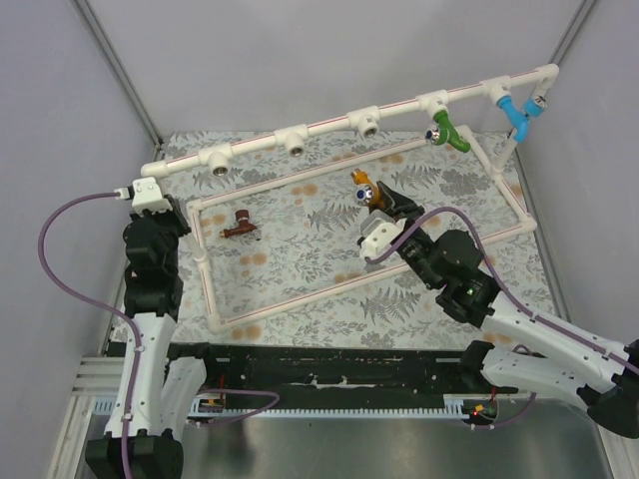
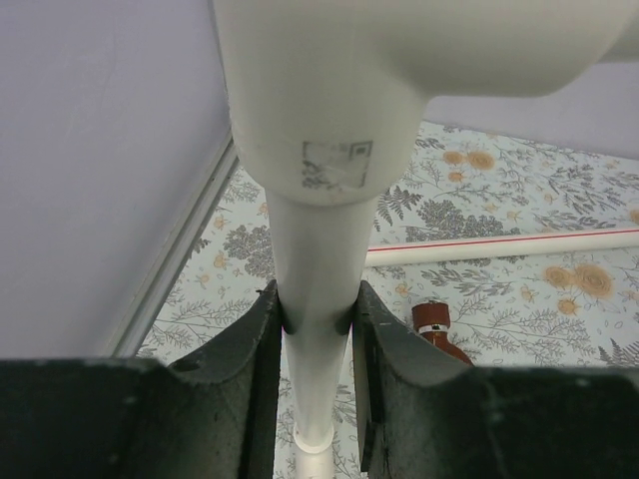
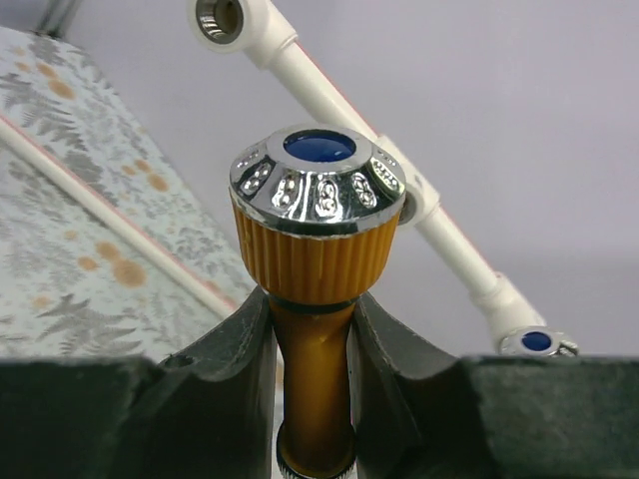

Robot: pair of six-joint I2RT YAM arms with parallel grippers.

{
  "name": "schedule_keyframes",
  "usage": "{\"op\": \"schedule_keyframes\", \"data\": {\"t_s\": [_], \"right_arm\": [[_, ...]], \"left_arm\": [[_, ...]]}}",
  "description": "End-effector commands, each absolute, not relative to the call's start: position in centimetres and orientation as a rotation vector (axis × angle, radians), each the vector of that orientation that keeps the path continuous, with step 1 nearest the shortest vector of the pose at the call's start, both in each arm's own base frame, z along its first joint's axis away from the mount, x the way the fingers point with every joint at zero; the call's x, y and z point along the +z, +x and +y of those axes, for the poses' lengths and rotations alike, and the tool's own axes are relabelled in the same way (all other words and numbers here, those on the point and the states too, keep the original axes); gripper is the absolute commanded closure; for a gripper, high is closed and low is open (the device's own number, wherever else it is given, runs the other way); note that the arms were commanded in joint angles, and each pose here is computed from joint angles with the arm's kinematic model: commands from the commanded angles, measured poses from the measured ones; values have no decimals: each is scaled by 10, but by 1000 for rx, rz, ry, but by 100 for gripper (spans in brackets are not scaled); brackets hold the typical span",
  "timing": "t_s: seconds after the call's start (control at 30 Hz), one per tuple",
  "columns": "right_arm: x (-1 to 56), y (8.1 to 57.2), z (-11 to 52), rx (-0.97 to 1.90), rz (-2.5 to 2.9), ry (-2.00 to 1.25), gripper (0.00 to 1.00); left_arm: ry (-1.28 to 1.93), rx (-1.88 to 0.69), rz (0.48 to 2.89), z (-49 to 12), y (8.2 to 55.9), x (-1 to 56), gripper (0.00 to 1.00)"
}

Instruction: Install the water faucets

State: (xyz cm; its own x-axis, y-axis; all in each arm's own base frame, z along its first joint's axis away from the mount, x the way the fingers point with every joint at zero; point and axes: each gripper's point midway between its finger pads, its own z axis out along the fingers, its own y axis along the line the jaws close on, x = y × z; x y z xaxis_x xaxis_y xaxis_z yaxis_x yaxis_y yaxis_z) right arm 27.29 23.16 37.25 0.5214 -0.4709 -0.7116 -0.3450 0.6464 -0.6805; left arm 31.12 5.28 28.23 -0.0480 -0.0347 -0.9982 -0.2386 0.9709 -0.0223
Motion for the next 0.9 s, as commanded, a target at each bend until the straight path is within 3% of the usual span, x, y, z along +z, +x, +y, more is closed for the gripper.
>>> {"op": "schedule_keyframes", "data": {"t_s": [0.0,0.47,0.87], "right_arm": [[413,275,216,-423,792,-910,100],[425,290,220,-782,666,-1077,100],[446,306,212,-916,648,-1014,100]], "left_arm": [[-307,174,1623,59,296,281,98],[-323,147,1648,55,294,273,98],[-328,134,1665,50,294,266,98]]}}
